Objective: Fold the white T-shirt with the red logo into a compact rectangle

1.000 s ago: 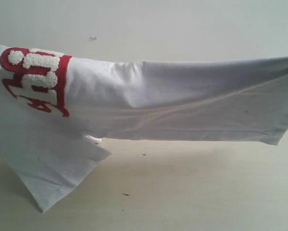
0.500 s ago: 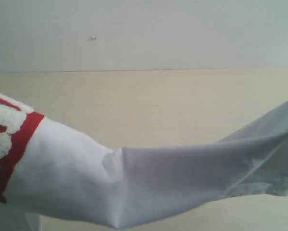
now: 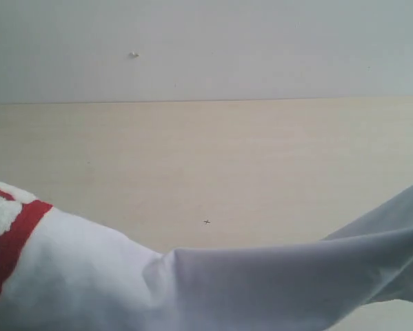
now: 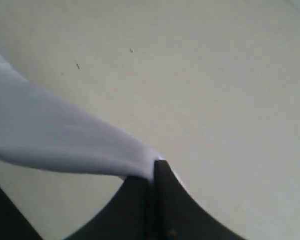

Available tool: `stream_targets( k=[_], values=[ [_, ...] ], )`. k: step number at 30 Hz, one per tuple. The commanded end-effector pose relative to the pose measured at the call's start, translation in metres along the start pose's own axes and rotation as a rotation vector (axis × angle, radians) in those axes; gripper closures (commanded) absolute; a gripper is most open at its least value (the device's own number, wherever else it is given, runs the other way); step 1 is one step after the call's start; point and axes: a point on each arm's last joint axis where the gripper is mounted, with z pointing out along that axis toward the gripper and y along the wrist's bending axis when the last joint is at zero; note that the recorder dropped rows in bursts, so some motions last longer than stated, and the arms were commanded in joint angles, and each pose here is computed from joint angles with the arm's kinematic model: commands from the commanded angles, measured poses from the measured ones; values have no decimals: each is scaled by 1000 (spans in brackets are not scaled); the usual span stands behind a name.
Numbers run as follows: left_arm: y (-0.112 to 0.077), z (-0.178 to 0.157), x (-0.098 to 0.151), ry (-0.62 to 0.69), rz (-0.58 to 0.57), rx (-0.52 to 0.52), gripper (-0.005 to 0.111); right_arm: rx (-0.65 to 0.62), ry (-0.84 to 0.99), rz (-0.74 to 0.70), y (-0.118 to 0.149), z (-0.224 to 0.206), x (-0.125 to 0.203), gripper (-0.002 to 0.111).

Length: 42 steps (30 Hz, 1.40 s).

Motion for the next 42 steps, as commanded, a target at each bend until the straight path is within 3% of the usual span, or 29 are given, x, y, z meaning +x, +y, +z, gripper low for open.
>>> stream_targets(
  k=[1, 4, 8, 13, 18, 23, 25, 27, 29, 34, 36, 42],
  values=[
    [9, 41, -4, 154, 0, 12, 107, -23, 167, 16, -14, 36, 9, 108],
    [11, 70, -3, 207, 15, 22, 107, -40, 221, 0, -20, 47, 9, 108],
    [23, 102, -2, 234, -3, -72, 107, -72, 297, -16, -29, 66, 8, 108],
    [42, 146, -2, 159, -89, -166, 107, 30, 322, -25, -58, 106, 0, 108],
    [55, 214, 2, 163, -107, -146, 107, 90, 340, -15, -84, 157, -3, 108],
    [74, 287, 27, 159, -153, -155, 107, 257, 289, -5, -117, 219, -1, 108],
    [83, 307, 39, 126, -237, -182, 106, 278, 253, 36, -127, 241, -5, 108],
    [88, 320, 46, 91, -279, -201, 101, 281, 234, 46, -135, 260, -8, 104],
    [90, 335, 53, 62, -289, -209, 82, 289, 212, 68, -145, 277, -17, 88],
    [96, 352, 57, 49, -338, -216, 54, 298, 195, 81, -155, 288, -27, 49],
    [105, 351, 54, 20, -363, -242, 55, 302, 189, 81, -156, 287, -30, 44],
    [133, 336, 50, 0, -409, -309, 69, 284, 244, 109, -154, 281, -28, 43]
  ],
)
